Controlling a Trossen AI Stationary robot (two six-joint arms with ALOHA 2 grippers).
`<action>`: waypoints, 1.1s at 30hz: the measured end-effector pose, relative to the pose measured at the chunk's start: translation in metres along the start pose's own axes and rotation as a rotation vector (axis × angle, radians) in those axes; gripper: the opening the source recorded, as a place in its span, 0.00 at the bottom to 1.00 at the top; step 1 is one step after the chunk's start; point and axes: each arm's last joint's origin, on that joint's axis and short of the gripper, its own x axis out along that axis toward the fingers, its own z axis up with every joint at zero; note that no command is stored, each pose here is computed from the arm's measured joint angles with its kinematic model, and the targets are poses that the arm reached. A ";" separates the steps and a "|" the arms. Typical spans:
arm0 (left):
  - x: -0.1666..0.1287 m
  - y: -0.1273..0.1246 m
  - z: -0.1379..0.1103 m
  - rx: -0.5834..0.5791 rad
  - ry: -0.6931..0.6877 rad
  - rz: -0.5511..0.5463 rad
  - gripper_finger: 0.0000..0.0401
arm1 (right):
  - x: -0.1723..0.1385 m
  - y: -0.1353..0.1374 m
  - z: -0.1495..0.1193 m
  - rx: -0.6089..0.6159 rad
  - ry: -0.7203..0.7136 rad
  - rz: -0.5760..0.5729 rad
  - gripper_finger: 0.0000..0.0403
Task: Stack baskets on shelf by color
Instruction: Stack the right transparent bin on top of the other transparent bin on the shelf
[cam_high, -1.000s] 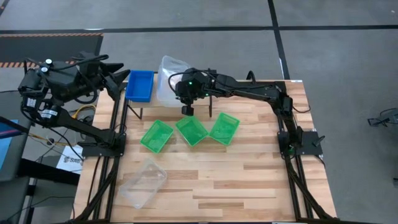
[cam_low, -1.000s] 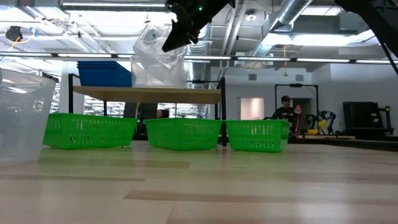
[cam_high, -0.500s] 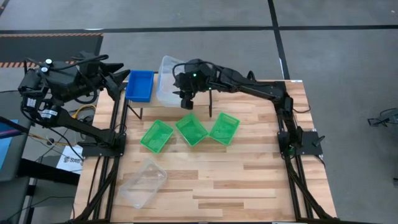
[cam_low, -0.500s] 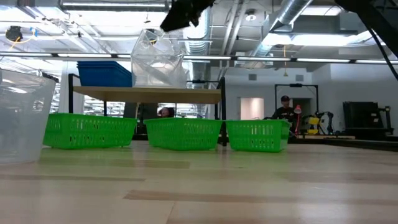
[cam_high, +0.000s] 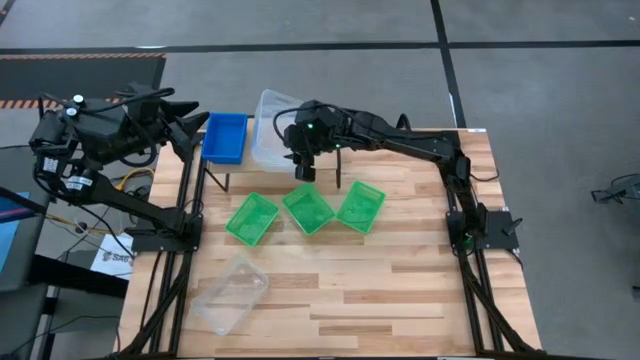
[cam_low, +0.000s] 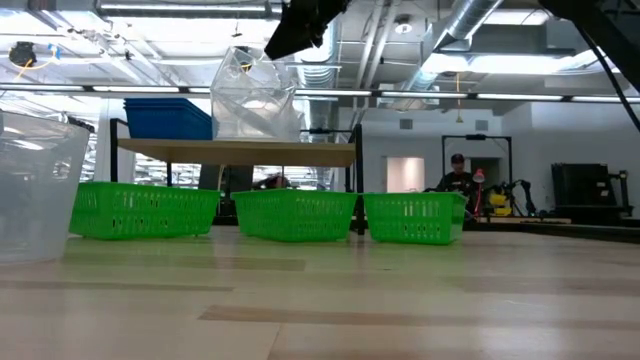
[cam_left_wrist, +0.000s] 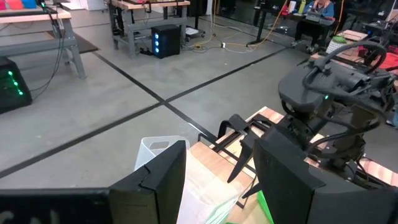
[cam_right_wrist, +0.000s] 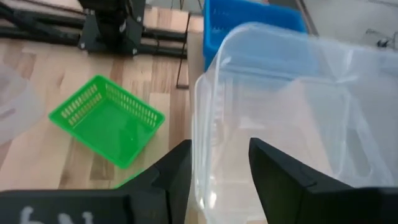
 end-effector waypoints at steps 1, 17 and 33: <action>0.000 0.000 0.000 0.000 0.000 0.000 0.44 | 0.001 0.000 -0.001 0.003 0.005 0.002 0.45; 0.000 0.000 0.000 0.003 0.004 -0.002 0.44 | 0.002 0.002 -0.002 -0.002 0.015 0.011 0.44; 0.000 0.000 -0.001 0.009 0.013 0.001 0.44 | 0.002 0.002 -0.002 -0.001 0.015 0.010 0.44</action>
